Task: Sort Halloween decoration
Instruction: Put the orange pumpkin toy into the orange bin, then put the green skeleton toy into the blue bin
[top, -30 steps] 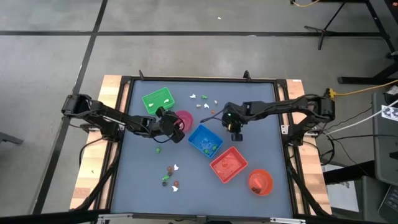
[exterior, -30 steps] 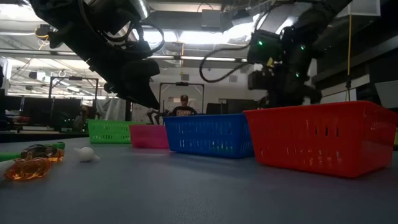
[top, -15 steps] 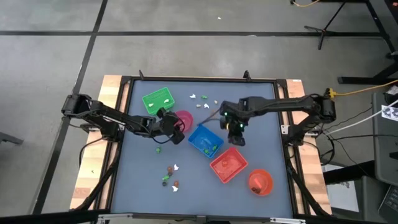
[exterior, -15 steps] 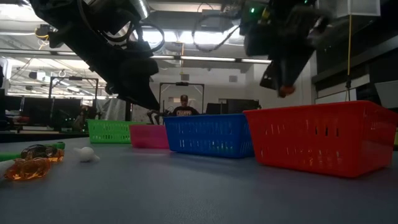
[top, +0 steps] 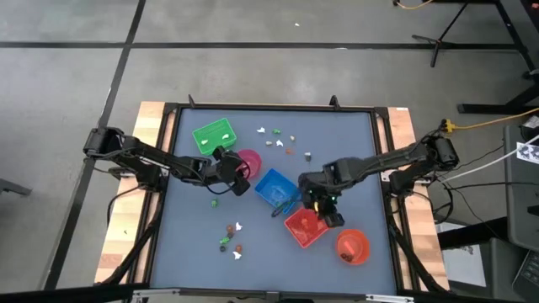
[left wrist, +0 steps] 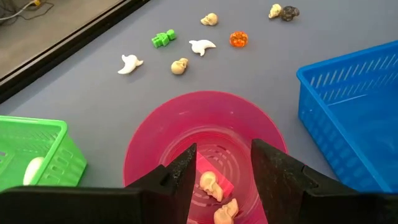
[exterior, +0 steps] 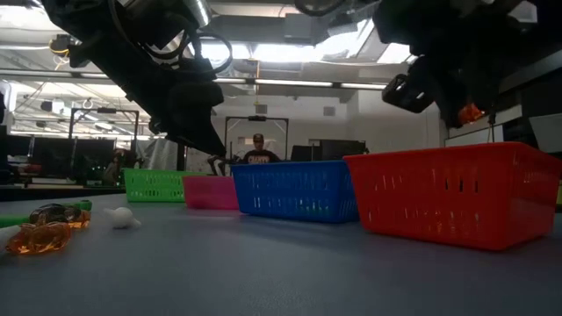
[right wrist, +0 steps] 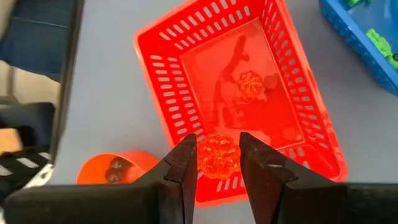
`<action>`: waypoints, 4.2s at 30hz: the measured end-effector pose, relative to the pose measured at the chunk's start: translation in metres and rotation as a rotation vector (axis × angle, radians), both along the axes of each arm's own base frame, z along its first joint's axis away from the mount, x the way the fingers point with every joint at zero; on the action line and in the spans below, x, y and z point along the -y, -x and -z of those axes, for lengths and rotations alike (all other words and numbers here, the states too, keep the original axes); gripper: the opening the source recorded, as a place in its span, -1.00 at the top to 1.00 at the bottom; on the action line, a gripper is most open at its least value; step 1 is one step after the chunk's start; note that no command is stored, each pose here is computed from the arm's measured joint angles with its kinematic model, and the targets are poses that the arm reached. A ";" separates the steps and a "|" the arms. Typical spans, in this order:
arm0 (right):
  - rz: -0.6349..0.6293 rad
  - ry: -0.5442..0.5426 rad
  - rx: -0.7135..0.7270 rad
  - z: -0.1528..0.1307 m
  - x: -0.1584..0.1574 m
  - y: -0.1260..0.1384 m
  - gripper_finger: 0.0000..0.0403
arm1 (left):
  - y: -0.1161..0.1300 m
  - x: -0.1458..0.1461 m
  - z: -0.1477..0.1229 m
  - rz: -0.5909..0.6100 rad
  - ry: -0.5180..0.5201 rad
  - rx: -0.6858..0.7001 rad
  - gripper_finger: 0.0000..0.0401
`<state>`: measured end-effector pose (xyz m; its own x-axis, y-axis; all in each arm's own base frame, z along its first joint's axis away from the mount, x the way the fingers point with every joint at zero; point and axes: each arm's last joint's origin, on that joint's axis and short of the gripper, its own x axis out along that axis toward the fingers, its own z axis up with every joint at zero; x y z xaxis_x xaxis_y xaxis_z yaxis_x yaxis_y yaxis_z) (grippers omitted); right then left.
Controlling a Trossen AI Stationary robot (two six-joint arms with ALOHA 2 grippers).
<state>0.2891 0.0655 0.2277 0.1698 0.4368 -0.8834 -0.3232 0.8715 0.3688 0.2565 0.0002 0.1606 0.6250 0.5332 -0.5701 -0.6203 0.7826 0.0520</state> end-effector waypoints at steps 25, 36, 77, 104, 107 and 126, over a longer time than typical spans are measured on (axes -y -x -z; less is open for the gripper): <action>-0.014 0.088 0.020 0.001 -0.009 0.002 0.45 | 0.000 0.000 0.000 0.001 -0.001 -0.001 0.31; -0.006 0.116 0.026 0.001 -0.008 0.002 -0.01 | 0.000 0.000 0.000 0.001 -0.001 -0.001 0.31; -0.003 0.125 0.027 0.001 -0.008 0.002 -0.12 | -0.016 0.019 -0.030 0.430 -0.107 0.190 0.31; -0.003 0.125 0.028 0.001 -0.008 0.001 -0.12 | 0.021 0.064 0.001 0.401 0.423 -0.124 0.31; -0.003 0.125 0.028 0.001 -0.008 0.001 -0.12 | 0.026 0.064 0.004 0.376 0.496 -0.178 0.31; -0.003 0.125 0.028 0.001 -0.008 0.001 -0.12 | 0.052 0.065 0.017 0.143 0.854 -0.458 0.32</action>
<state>0.2876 0.0732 0.2267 0.1939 0.3240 -0.9260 -0.3344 0.9092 0.2481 0.2047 -0.0645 0.1435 0.2734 -0.2352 -0.9327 -0.5775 0.7353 -0.3547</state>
